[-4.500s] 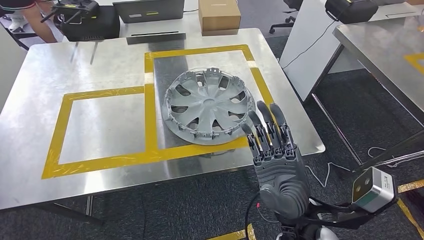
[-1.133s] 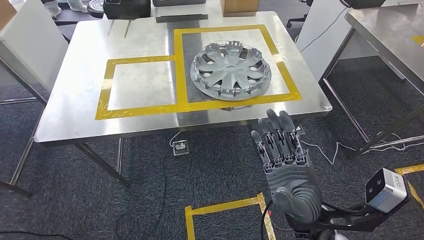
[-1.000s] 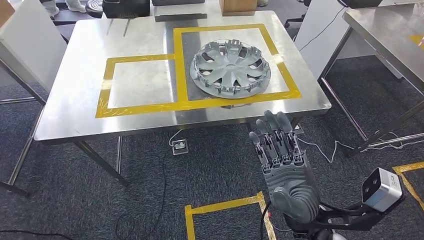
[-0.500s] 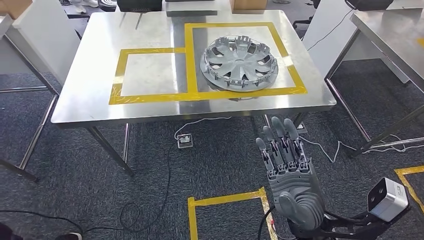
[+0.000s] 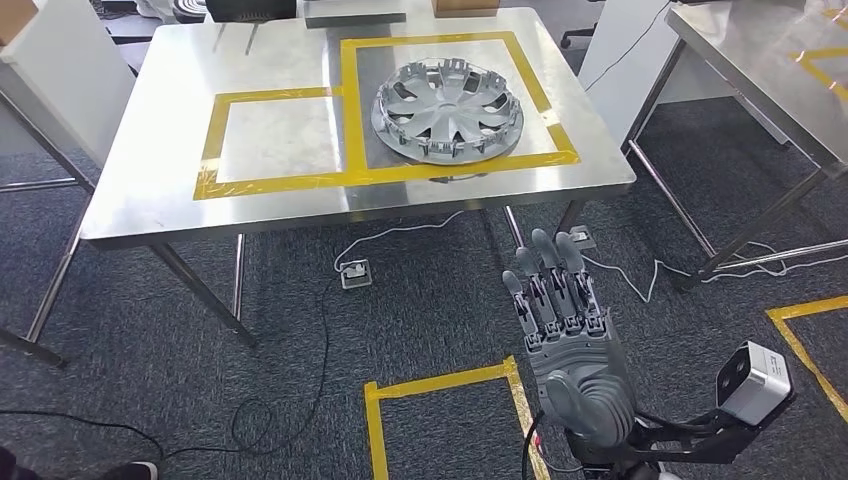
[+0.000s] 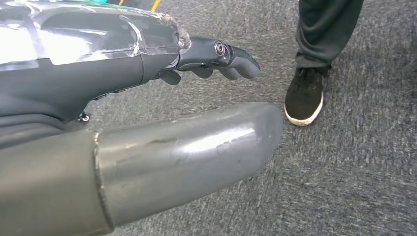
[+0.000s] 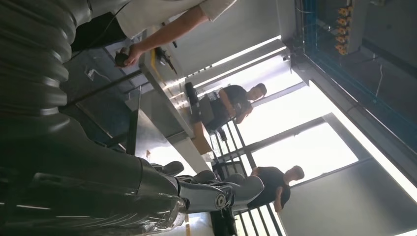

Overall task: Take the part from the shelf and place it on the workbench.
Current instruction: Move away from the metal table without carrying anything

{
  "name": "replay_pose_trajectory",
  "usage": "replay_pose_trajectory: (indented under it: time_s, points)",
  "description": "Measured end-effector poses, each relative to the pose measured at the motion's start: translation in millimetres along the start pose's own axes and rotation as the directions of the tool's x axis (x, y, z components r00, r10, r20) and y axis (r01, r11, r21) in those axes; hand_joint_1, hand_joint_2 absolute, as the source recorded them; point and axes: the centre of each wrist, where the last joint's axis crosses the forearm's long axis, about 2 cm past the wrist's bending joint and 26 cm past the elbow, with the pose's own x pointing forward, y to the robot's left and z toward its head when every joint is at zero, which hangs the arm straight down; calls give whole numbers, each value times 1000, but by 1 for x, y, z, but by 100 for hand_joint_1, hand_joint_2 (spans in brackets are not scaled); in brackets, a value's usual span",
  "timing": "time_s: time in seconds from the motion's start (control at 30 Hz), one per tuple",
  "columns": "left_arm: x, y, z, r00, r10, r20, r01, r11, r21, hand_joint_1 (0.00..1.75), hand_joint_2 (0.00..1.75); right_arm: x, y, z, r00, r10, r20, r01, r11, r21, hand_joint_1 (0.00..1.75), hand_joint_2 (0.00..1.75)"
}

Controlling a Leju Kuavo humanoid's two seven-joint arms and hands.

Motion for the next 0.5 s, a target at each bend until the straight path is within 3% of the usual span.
replay_pose_trajectory:
  time_s: [0.5]
  points:
    - [0,-3,1,1000,-8,14,9,1000,-13,0,0,5,-9,-1,999,49,11,-48,998,-27,0,175]
